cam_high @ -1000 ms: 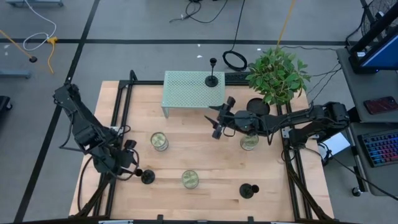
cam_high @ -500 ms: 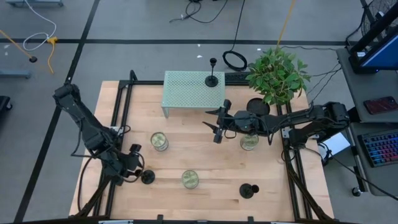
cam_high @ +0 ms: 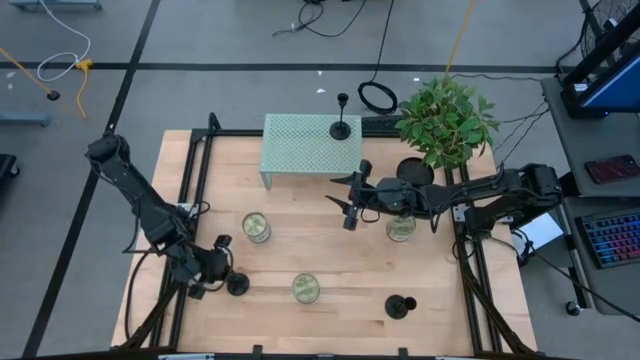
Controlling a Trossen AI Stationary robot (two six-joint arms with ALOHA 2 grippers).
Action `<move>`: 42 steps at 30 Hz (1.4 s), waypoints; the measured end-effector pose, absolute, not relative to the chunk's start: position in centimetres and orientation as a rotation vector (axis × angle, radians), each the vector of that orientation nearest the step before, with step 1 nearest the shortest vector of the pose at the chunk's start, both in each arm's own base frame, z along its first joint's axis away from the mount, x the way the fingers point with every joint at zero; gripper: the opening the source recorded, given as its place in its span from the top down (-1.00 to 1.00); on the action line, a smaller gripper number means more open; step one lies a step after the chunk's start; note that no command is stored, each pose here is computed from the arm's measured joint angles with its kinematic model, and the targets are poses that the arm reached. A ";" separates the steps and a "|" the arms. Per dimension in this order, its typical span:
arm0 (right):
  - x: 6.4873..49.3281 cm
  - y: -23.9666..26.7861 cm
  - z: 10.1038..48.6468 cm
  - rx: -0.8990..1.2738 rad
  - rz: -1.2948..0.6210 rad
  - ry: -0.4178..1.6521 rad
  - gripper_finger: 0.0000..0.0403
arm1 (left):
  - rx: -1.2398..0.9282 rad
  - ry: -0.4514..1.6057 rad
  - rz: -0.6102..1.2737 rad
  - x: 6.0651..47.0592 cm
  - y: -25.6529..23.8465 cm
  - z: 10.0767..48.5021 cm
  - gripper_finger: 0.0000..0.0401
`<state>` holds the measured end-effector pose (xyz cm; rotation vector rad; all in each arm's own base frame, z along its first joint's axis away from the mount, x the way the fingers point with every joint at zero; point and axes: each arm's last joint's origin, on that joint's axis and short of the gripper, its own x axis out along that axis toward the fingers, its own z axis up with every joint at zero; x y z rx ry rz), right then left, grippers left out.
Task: Pick & Place candle stick holders
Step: Put the left candle holder on the shelf
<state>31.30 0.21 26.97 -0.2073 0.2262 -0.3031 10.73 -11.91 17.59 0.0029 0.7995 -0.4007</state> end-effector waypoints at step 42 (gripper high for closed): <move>29.2 1.4 22.7 0.174 -0.358 0.643 0.03 | -0.066 0.165 0.148 17.9 -5.1 22.8 0.54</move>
